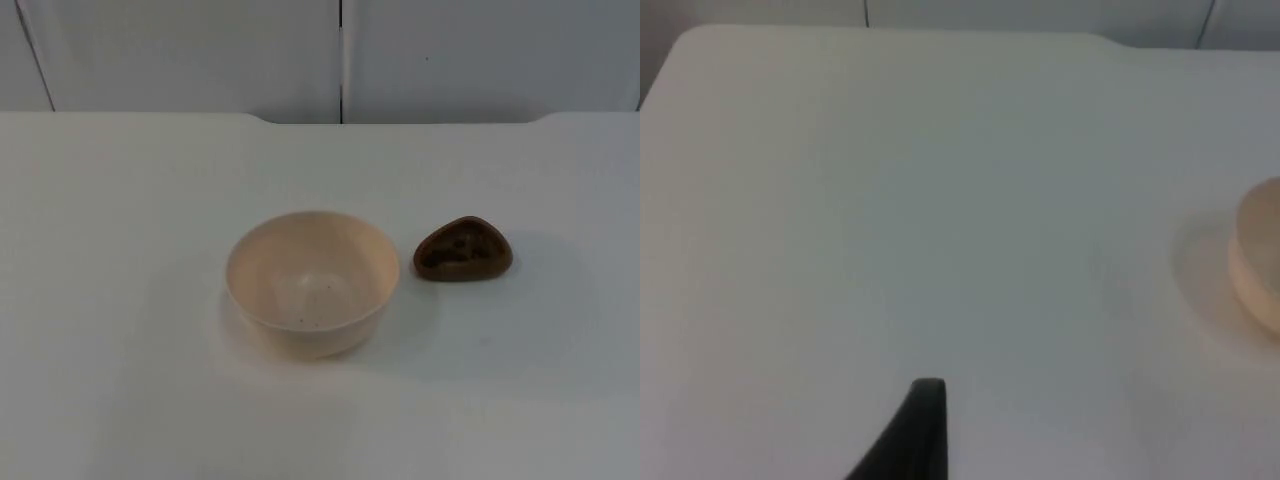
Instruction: Pick up the bowl with the left hand and pour the coffee beans from the cup into the bowl with the right hand.
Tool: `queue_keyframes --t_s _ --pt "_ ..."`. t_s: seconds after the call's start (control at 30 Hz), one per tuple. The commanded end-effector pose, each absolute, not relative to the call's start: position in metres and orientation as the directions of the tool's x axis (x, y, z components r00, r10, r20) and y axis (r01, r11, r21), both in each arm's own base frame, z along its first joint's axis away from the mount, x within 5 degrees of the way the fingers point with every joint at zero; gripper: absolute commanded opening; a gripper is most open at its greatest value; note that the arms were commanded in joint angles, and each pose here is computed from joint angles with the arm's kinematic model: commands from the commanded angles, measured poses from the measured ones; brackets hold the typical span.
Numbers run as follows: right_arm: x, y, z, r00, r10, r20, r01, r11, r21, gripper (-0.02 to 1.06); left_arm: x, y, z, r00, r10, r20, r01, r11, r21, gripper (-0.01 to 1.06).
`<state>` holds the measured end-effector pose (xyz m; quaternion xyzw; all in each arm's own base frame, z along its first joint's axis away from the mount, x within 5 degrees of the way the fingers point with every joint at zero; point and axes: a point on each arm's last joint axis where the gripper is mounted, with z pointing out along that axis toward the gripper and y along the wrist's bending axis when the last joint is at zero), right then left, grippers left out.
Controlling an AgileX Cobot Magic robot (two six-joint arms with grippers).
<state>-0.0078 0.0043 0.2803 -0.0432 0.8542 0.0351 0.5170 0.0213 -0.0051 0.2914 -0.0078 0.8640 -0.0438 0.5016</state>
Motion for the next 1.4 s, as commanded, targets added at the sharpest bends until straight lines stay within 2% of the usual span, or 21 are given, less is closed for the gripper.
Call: queue_keyframes --t_s 0.0,0.43,0.9,1.37 --pt "-0.008 0.005 0.280 -0.456 -0.031 -0.889 -0.105 0.994 0.019 1.05 0.028 -0.007 0.296 -0.478 -0.081 -0.874 0.045 0.992 -0.116 1.05" --pt "-0.008 0.004 0.280 -0.456 -0.033 -0.889 -0.103 0.995 0.016 1.05 0.050 -0.014 0.303 -0.472 -0.157 -0.867 0.070 0.974 -0.215 1.05" --pt "-0.008 0.004 0.280 -0.456 -0.033 -0.889 -0.103 0.995 0.016 1.05 0.077 -0.015 0.344 -0.483 -0.101 -0.870 0.093 0.982 -0.165 1.05" --pt "-0.008 0.004 0.280 -0.456 -0.033 -0.889 -0.103 0.995 0.016 1.05 0.107 -0.016 0.338 -0.571 -0.084 -0.817 0.094 0.982 -0.166 1.05"
